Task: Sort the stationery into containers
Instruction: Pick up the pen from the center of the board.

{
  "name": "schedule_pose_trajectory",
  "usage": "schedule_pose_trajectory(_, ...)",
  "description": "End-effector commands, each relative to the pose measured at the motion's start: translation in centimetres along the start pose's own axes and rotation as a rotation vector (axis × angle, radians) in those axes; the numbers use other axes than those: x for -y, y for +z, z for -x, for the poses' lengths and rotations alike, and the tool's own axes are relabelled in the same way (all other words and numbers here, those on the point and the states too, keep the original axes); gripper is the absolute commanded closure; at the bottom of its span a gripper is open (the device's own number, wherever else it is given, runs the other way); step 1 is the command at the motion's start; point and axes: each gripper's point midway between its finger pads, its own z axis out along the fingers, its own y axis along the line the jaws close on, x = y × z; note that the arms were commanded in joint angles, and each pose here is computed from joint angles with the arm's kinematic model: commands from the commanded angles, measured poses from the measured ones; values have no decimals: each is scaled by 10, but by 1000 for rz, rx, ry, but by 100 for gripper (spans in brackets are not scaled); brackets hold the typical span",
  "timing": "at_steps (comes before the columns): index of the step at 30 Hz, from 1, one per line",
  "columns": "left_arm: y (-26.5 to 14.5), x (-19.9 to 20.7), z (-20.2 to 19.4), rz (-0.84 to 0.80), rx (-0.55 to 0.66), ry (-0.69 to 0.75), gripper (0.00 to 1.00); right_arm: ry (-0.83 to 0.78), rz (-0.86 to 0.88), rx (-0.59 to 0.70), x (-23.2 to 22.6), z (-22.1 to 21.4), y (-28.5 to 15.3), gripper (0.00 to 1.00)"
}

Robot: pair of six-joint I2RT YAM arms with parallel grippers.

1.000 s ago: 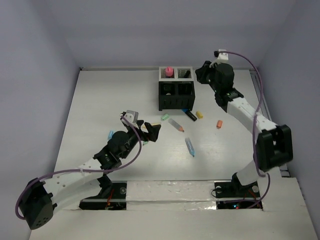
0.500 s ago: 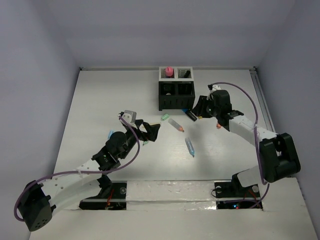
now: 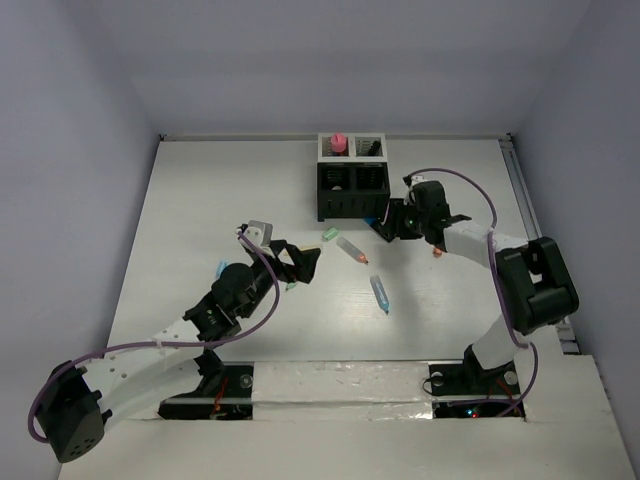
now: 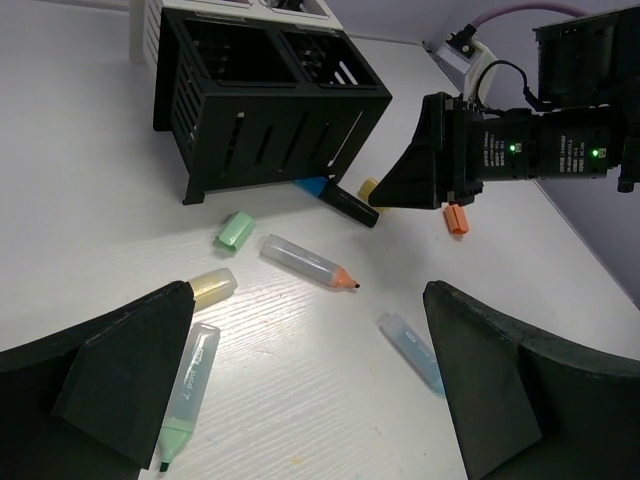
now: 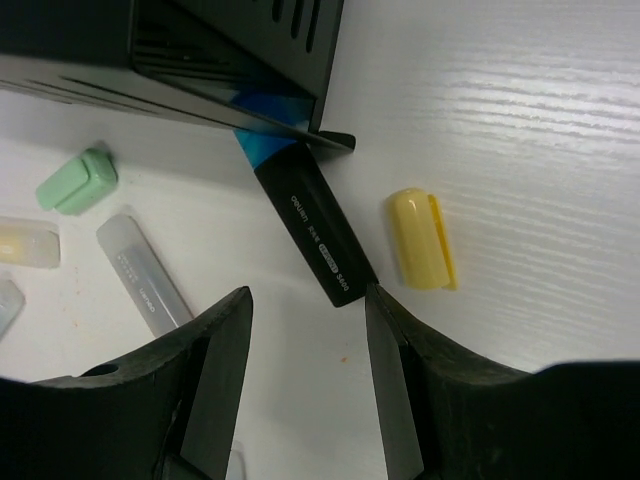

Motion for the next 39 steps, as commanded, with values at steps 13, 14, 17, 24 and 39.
schedule_pose_trajectory(13,0,4,8,-16,31,-23,1,-61,-51,22,-6,7,30,46)
schedule_pose_trajectory(14,0,4,7,-16,28,-22,1,-65,-55,15,-8,4,31,46)
schedule_pose_trajectory(17,0,4,7,-16,26,-22,1,-79,-81,1,-12,-3,32,47)
schedule_pose_trajectory(24,0,6,7,-22,26,-23,1,-117,-218,-17,-6,-19,38,48)
schedule_pose_trajectory(39,1,6,6,-25,20,-18,1,-116,-211,8,-16,-14,28,45)
